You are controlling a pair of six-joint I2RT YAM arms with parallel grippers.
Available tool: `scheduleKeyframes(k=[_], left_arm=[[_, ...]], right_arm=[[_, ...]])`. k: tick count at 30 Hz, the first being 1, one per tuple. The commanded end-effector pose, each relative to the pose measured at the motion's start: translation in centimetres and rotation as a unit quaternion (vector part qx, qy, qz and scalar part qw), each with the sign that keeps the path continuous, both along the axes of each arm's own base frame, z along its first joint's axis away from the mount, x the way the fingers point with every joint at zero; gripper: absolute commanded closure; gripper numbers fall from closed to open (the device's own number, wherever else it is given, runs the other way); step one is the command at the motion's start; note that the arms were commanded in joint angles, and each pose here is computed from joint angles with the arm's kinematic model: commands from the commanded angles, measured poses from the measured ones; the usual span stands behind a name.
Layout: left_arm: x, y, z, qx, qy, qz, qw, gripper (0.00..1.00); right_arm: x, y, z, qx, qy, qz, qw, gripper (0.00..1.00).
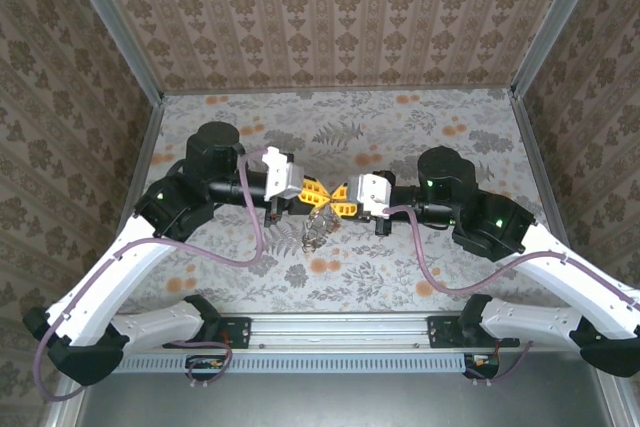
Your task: Put the keys on the keyring
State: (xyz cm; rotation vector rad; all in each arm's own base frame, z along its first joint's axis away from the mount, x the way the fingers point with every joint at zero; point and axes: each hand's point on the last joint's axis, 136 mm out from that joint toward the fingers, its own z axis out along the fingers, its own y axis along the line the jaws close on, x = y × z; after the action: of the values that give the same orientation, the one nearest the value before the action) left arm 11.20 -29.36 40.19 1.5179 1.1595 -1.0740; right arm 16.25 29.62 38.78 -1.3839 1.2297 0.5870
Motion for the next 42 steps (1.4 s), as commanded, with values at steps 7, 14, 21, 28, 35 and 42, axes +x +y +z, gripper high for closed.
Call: scheduleKeyframes(k=[7, 14, 21, 28, 35, 42], left_arm=[[-1.8, 0.2, 4.0, -0.082, 0.004, -0.054, 0.995, 1.00], [-2.5, 0.4, 4.8, -0.105, 0.011, -0.077, 0.991, 1.00], [-3.4, 0.9, 5.3, -0.117, 0.011, -0.103, 0.988, 1.00], [-3.5, 0.9, 5.3, -0.119, 0.020, -0.111, 0.987, 1.00], [-1.7, 0.5, 2.9, -0.046, 0.017, -0.041, 0.998, 1.00], [-0.3, 1.0, 1.2, 0.030, -0.016, 0.021, 0.999, 0.85]], right_arm=[[-0.7, 0.0, 1.1, 0.029, -0.013, 0.014, 0.999, 0.82], [-0.6, 0.1, 1.2, 0.032, -0.013, 0.012, 0.999, 0.84], [-0.6, -0.1, 1.4, 0.035, -0.015, 0.008, 0.999, 0.84], [-0.7, -0.5, 2.1, 0.049, -0.029, 0.001, 0.998, 1.00], [-1.1, -1.3, 2.7, 0.060, -0.043, -0.001, 0.997, 1.00], [-0.3, -1.1, 2.1, 0.042, -0.034, -0.016, 0.998, 1.00]])
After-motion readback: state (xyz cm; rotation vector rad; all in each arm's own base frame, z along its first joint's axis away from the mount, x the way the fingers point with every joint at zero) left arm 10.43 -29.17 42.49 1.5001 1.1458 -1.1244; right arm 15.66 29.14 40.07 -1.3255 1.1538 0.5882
